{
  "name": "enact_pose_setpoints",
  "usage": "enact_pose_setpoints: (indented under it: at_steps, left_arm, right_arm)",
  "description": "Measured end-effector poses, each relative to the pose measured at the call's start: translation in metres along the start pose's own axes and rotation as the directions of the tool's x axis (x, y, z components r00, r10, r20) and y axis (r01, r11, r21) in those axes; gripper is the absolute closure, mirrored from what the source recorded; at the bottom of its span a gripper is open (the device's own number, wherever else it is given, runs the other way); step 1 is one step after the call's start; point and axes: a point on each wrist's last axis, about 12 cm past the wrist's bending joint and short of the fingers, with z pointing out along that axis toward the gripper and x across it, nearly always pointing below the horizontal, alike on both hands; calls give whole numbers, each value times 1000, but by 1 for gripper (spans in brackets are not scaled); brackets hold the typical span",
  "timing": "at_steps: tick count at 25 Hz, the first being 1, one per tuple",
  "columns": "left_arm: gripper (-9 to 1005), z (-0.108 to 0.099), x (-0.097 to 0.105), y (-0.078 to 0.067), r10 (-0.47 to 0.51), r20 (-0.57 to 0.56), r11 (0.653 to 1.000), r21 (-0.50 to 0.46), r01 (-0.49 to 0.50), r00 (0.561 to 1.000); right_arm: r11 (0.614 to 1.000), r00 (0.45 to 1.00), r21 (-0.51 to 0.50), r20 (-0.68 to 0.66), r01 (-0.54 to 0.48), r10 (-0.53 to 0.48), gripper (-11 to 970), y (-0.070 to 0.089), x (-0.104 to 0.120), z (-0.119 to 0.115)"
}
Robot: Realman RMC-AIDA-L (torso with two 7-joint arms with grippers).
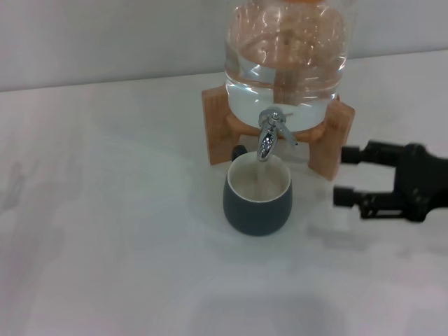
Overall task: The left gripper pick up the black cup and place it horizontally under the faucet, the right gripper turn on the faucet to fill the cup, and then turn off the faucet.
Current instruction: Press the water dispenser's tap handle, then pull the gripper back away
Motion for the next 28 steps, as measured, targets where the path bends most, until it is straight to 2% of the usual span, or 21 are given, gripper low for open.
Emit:
enact_pose_setpoints:
  at_steps: [10,14,18,23,25,28]
  left_arm:
    - [481,5,-3,1,-6,-8,1000,-11,6,1000]
    - [481,8,-6,0,1,-29,1000,21,0,1000]
    - [481,12,-11,-4,55,-52,995,81,-51,997]
    - [481,8,-26,-11,143,5,973,182,-142,990]
    - [481,6,-32,-12,127,35,970,204,-131,991]
    - [481,3,-35,-8,104,51,977,182,-111,993]
  right_arm:
    - [998,999,-67,-50,3,-6,105,4,4,35]
    - [999,999,-54,-40,8,-10,105,2,2,36]
    - [1000,999,-26,-38,7,-8,105,-2,2,36]
    - [1000,999,-9,-34,10,-10,105,-5,0,38]
    - [1000,999,-8,-35,8,-9,105,-6,0,38]
    - [1000,1000,-15,-30,5,-5,105,-5,1,40]
